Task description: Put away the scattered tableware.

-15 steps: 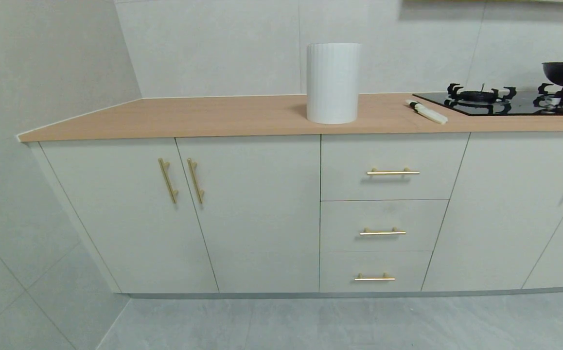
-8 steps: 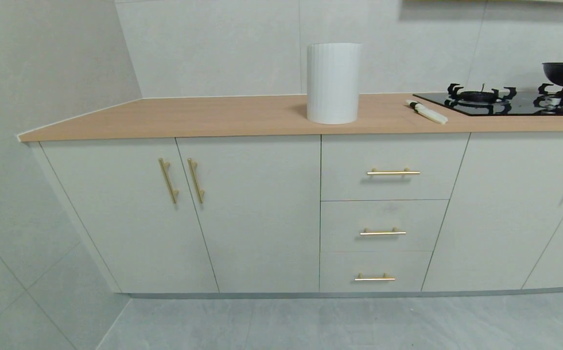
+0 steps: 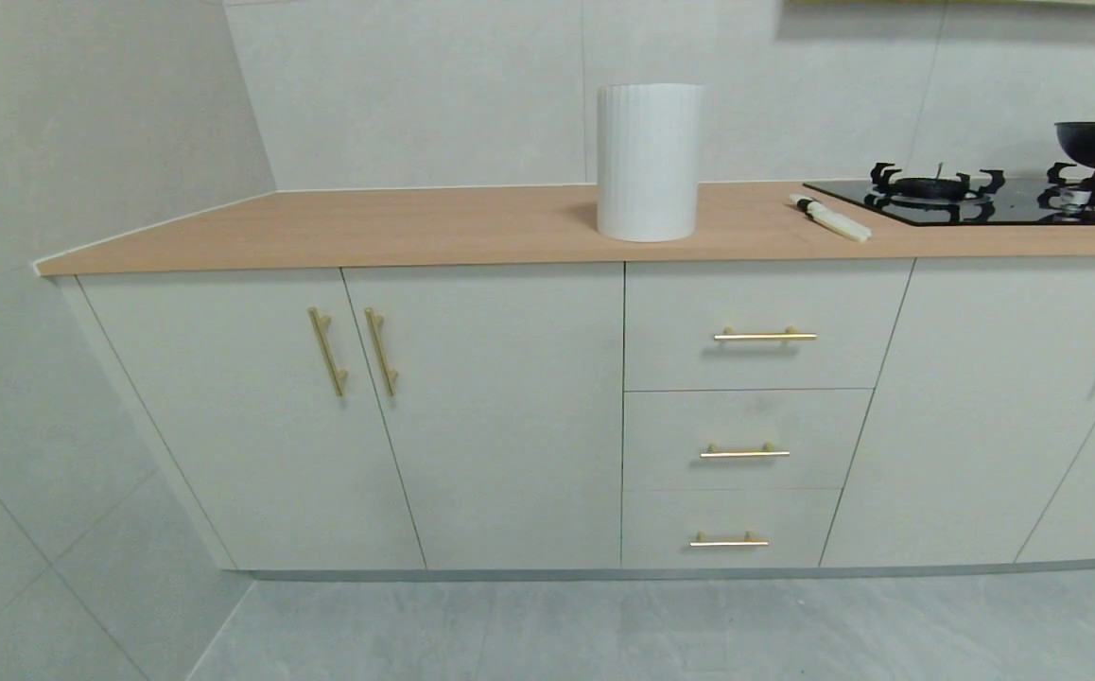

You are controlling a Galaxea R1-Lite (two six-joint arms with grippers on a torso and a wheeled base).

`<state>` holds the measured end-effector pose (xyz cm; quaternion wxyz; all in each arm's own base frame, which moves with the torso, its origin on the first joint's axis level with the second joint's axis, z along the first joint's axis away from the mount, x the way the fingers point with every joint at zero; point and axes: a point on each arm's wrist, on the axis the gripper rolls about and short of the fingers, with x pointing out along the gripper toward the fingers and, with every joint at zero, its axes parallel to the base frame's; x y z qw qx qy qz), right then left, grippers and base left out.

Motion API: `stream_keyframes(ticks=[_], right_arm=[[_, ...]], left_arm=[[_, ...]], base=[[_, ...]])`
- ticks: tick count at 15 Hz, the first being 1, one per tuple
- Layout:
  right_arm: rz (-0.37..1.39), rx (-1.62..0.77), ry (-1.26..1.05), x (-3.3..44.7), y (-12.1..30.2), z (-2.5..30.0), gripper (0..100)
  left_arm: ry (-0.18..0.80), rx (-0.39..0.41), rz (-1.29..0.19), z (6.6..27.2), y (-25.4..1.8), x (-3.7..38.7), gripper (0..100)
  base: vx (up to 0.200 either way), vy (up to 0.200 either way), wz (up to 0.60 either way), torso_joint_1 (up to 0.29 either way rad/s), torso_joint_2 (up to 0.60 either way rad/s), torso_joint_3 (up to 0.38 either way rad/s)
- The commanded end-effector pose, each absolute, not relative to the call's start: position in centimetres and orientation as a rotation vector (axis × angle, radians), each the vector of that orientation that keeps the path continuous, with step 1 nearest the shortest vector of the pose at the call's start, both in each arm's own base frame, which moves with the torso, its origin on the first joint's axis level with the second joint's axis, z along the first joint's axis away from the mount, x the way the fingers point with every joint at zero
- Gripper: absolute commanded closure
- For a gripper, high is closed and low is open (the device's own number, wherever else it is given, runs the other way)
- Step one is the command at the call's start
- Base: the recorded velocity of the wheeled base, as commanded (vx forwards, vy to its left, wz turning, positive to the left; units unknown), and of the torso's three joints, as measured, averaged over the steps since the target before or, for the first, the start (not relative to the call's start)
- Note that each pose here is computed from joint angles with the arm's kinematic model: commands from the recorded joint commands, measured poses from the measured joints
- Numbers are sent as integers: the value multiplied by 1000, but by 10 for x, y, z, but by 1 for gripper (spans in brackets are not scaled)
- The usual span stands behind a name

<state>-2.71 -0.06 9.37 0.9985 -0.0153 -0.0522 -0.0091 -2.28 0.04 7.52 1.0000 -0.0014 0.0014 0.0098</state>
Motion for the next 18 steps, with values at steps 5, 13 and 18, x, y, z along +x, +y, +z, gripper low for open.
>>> stream_keyframes(ticks=[5,13,18], right_arm=[[17,-28,-2,-23,0,76,0],[21,0,-2,-23,0,76,0],[23,2,-2,-23,0,76,0]], left_arm=[[3,-3,20,75,0,-23,0],[3,20,18,75,0,-23,0],[3,11,18,75,0,-23,0]], base=[[0,0,0,0,0,0],[0,0,0,0,0,0],[0,0,0,0,0,0]])
